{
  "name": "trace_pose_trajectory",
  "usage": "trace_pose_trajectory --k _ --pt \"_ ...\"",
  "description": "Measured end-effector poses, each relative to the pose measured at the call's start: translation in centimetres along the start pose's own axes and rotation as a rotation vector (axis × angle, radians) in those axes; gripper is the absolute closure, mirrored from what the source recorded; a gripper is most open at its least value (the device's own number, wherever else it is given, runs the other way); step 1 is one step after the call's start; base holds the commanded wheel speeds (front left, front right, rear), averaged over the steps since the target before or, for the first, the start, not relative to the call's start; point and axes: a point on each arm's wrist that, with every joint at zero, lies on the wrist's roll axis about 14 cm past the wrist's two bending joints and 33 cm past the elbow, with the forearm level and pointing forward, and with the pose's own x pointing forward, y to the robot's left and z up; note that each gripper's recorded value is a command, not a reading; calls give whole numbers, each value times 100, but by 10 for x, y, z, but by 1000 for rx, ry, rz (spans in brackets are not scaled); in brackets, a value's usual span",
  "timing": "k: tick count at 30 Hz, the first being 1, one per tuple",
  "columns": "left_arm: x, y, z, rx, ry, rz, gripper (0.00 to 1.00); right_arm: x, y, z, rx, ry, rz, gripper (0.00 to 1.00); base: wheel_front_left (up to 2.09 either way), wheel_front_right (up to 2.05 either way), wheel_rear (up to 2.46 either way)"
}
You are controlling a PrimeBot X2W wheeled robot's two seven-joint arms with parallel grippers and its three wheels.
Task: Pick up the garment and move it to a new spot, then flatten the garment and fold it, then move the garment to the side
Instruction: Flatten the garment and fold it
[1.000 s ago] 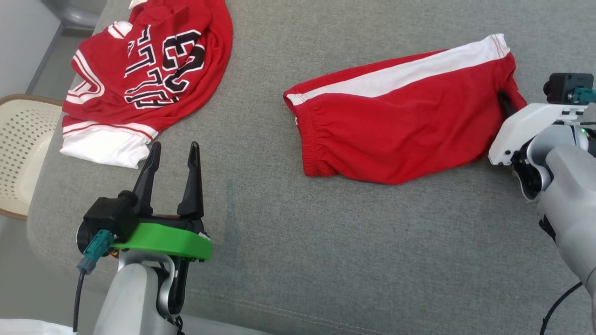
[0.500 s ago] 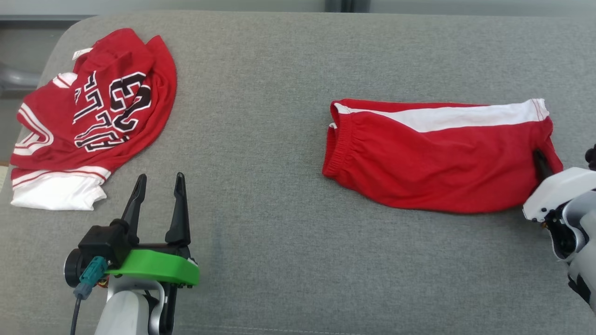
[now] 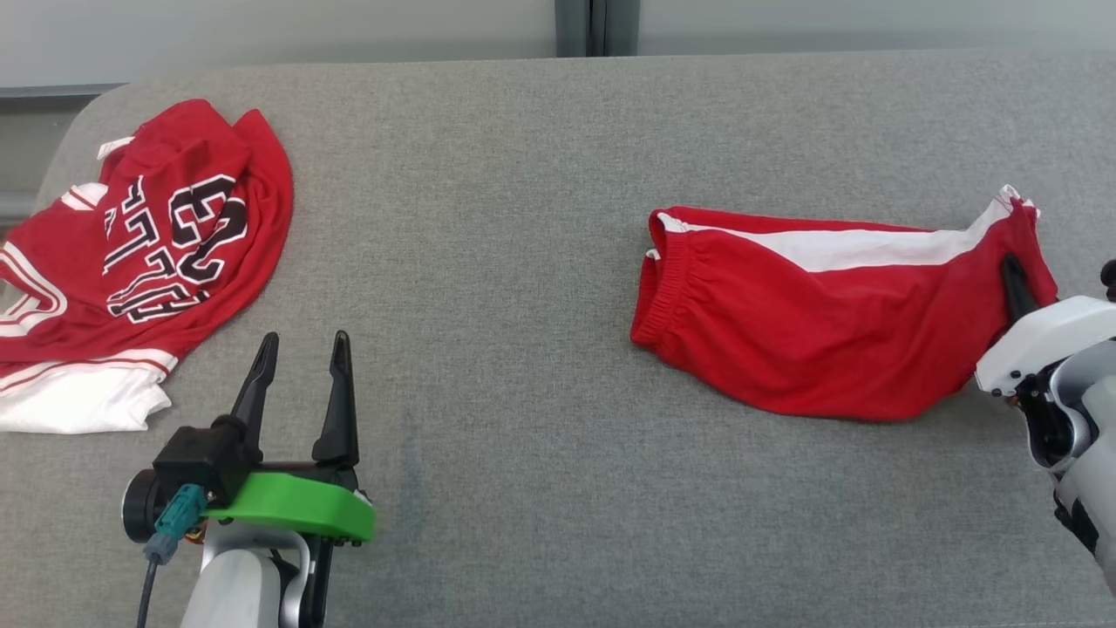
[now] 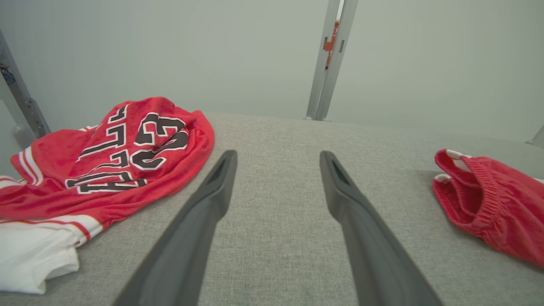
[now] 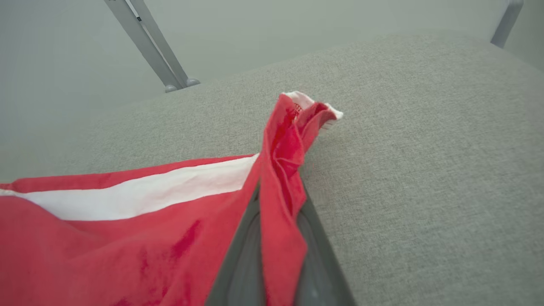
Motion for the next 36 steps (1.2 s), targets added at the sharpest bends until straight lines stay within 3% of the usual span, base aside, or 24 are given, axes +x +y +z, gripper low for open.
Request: trace_pose_trajectory --k 6,12,20,28,29,30,31,36 --pt "-9 6 3 0 -5 20 0 4 50 25 0 -89 125 100 0 0 0" --pt "-15 11 6 0 -12 37 0 2 121 36 6 -147 299 100 0 0 0" --pt "-21 18 4 -9 -7 60 0 -6 191 15 19 -115 455 100 0 0 0" --pt "-26 23 0 -17 9 78 0 -3 218 -34 11 12 469 100 0 0 0" --pt "-25 23 0 -17 9 77 0 -2 220 -39 13 24 468 71 0 0 0" --pt "-26 23 -1 -18 11 78 0 -3 223 -43 14 34 472 17 0 0 0" --pt "-26 23 -1 -18 13 80 0 -3 227 -46 16 39 476 0 0 0 0" --pt "-27 24 -1 -21 12 85 0 -1 222 -36 -12 5 475 0 0 0 0"
